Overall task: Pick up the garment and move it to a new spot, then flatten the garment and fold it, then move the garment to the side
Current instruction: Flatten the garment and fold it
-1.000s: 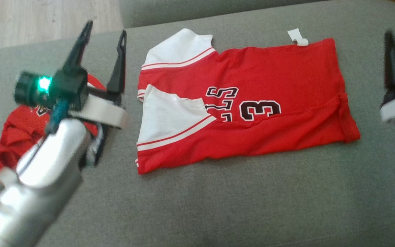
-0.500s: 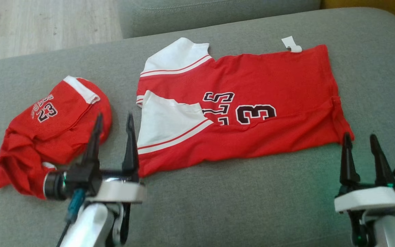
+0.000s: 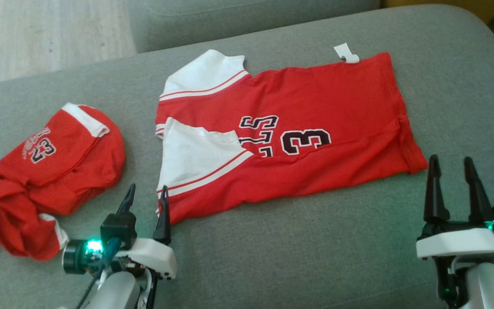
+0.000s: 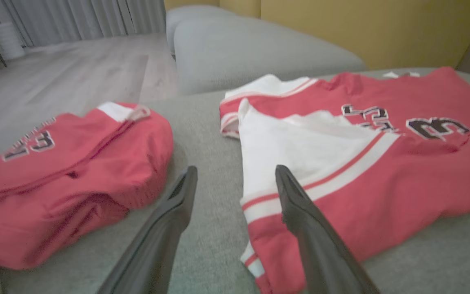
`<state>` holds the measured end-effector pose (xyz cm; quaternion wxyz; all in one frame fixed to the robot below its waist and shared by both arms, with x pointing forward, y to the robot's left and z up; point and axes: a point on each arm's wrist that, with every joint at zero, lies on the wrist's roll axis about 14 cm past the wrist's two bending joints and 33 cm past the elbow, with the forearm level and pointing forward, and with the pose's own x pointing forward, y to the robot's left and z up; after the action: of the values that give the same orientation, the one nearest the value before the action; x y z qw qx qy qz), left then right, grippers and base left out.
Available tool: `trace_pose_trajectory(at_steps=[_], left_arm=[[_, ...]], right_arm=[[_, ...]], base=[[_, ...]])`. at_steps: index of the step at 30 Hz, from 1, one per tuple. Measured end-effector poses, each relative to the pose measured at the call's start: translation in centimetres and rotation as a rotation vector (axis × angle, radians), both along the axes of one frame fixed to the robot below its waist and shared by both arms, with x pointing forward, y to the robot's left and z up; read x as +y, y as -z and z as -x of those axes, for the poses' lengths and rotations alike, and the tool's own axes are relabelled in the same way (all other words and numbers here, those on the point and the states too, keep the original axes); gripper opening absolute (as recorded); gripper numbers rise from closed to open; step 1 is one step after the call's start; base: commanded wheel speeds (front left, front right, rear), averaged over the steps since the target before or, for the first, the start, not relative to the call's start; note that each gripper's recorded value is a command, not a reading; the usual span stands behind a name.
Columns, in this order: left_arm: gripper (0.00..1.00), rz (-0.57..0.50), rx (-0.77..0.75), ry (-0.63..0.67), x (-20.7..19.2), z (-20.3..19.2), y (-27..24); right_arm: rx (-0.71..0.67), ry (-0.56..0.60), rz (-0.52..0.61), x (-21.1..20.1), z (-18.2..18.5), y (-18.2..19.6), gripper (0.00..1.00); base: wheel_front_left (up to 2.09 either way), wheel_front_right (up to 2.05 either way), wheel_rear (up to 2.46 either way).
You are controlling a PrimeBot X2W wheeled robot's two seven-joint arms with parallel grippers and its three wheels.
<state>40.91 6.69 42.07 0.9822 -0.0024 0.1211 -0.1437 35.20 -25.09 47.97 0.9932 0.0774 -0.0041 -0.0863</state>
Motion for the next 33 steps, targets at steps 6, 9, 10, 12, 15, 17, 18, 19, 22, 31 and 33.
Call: trace_pose_trajectory(at_steps=[6, 9, 10, 12, 15, 17, 18, 19, 22, 31, 33], left_arm=[[1.00, -0.036, 0.147, 0.023, -0.6, -0.4, 3.4], [1.00, -0.045, 0.197, 0.051, -1.3, -0.5, 4.5], [1.00, -0.052, 0.219, 0.058, -1.5, -0.4, 5.0], [1.00, -0.062, 0.252, 0.074, -1.9, -0.2, 5.7], [1.00, -0.079, 0.283, 0.089, -2.4, -0.5, 6.1], [1.00, -0.088, 0.298, 0.097, -2.7, -0.7, 6.1], [0.61, -0.096, 0.310, 0.103, -2.8, -0.7, 6.2], [0.06, -0.103, 0.319, 0.109, -2.9, -0.7, 6.2], [0.00, -0.112, 0.318, 0.127, -3.4, -0.5, 6.0], [0.00, -0.042, 0.091, 0.113, -3.9, -1.5, 1.3], [0.00, -0.009, 0.005, 0.122, -4.4, -2.2, -0.8]], right_arm=[[0.027, 0.009, 0.002, -0.2, 0.3, 0.8, 1.00], [0.038, 0.019, -0.004, -0.4, 0.5, 1.1, 1.00], [0.042, 0.022, -0.004, -0.5, 0.6, 1.2, 1.00], [0.045, 0.026, -0.002, -0.6, 0.6, 1.3, 1.00], [0.041, 0.032, -0.007, -0.8, 0.6, 1.2, 1.00], [0.038, 0.035, -0.005, -0.9, 0.6, 1.1, 1.00], [0.039, 0.036, -0.006, -0.9, 0.7, 1.1, 1.00], [0.041, 0.038, -0.007, -1.0, 0.7, 1.1, 1.00], [0.044, 0.037, -0.009, -0.9, 0.9, 1.3, 1.00], [0.087, 0.013, 0.016, -0.7, 0.1, 1.5, 1.00], [0.126, 0.016, 0.016, -1.0, -0.6, 1.9, 1.00]], base=[[0.00, 0.00, 0.00], [0.00, 0.00, 0.00], [0.00, 0.00, 0.00], [0.00, 0.00, 0.00], [0.00, 0.00, 0.00], [0.00, 0.00, 0.00], [0.00, 0.00, 0.00], [0.00, 0.00, 0.00], [0.00, 0.00, 0.00], [0.00, 0.00, 0.00], [0.00, 0.00, 0.00]])
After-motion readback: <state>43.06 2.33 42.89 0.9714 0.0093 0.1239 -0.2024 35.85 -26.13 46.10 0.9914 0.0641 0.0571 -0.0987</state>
